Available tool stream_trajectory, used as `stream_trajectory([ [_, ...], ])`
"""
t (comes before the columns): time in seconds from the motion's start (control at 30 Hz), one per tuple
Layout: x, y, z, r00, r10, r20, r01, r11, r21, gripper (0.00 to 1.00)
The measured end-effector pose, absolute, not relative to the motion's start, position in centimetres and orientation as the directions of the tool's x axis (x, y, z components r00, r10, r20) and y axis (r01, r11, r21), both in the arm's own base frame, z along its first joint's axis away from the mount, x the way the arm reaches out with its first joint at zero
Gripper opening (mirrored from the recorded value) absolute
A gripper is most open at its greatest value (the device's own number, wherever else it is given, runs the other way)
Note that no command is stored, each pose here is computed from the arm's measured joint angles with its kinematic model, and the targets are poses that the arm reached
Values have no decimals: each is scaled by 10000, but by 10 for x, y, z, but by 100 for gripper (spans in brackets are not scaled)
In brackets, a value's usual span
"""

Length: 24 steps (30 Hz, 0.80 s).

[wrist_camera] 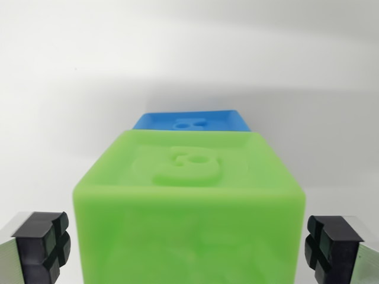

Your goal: Stack cube

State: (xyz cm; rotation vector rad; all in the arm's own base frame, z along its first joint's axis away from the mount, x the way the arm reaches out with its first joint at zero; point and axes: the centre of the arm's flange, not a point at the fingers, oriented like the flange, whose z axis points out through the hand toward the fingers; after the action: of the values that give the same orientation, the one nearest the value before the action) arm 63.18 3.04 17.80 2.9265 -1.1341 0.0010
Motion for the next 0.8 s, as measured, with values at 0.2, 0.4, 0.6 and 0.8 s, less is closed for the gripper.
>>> stream_trajectory([
  [0.2, 632, 31, 191, 7388, -6740, 16, -6740, -7388, 13, 100],
  [0.4, 632, 30, 208, 7384, -6743, 12, -6743, -7384, 4, 100],
  [0.6, 632, 30, 227, 7385, -6743, 7, -6743, -7385, -6, 100],
  [0.8, 631, 30, 251, 7387, -6741, 0, -6741, -7387, -14, 100],
])
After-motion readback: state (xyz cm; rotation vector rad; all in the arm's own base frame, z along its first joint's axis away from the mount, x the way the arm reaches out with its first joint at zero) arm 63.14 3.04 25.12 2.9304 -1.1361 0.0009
